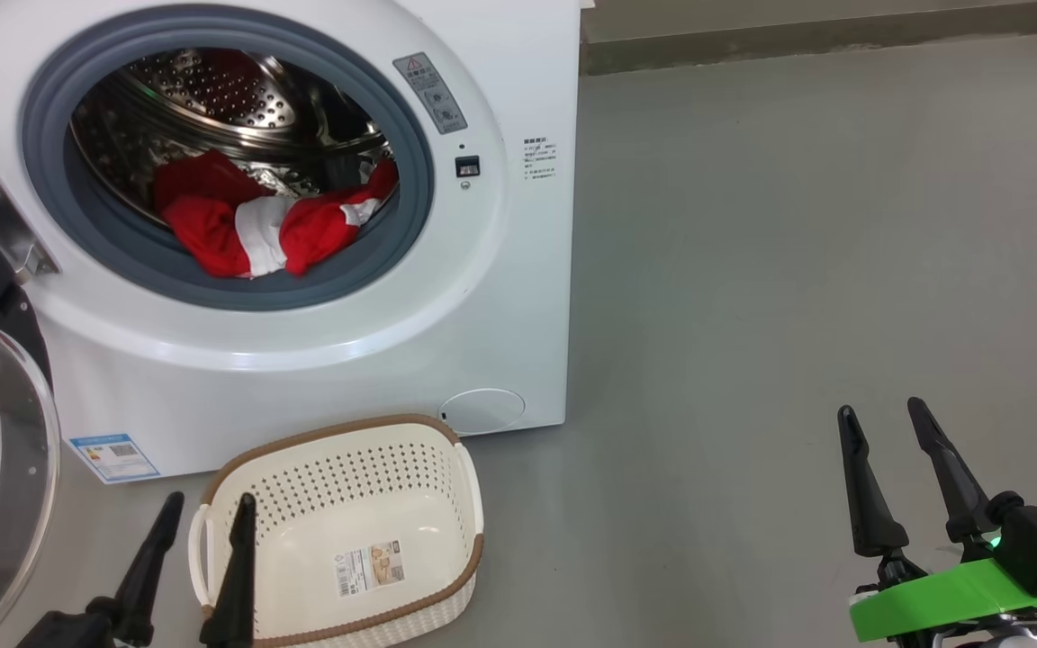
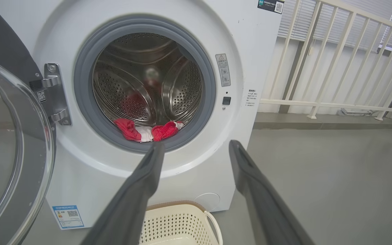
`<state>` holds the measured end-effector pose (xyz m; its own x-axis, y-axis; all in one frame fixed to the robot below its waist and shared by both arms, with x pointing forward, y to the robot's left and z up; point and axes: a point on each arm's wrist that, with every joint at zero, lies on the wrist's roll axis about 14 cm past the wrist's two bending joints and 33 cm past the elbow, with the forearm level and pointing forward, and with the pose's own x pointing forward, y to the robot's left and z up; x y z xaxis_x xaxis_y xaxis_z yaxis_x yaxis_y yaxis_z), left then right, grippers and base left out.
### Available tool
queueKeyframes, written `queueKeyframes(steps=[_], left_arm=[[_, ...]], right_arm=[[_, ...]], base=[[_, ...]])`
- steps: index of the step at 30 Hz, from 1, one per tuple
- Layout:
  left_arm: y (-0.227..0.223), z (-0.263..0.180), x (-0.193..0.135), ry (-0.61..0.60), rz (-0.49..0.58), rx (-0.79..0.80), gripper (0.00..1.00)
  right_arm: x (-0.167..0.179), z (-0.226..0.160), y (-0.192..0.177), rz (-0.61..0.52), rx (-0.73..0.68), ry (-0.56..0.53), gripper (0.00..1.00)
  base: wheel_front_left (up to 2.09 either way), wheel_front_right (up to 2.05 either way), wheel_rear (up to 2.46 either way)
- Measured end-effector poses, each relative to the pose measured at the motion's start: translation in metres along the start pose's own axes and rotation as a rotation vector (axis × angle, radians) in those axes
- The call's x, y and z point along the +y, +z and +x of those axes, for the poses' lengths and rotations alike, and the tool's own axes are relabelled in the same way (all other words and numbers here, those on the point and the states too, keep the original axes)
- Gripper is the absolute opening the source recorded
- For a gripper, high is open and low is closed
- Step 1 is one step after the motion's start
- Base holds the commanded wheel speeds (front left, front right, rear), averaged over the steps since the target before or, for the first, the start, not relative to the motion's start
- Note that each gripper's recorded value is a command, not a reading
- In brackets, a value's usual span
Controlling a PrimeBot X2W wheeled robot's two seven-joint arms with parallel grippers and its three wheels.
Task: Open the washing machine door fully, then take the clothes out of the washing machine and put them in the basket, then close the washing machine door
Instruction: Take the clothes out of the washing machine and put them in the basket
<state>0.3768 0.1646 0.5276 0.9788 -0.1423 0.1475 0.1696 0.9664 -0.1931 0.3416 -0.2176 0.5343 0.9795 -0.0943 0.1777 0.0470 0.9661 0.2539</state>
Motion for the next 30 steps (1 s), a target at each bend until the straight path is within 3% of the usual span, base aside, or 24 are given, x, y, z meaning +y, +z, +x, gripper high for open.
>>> queueKeyframes(steps=[14,30], left_arm=[[0.0,-0.003,0.011,0.032,0.043,0.004,1.0],[0.004,-0.001,0.006,0.032,0.014,-0.018,1.0]], right_arm=[[0.0,0.002,0.001,0.002,-0.004,-0.001,1.0],[0.0,0.003,-0.005,0.011,0.014,-0.003,1.0]], base=[[0.12,-0.12,0.0],[1.5,-1.49,0.0]])
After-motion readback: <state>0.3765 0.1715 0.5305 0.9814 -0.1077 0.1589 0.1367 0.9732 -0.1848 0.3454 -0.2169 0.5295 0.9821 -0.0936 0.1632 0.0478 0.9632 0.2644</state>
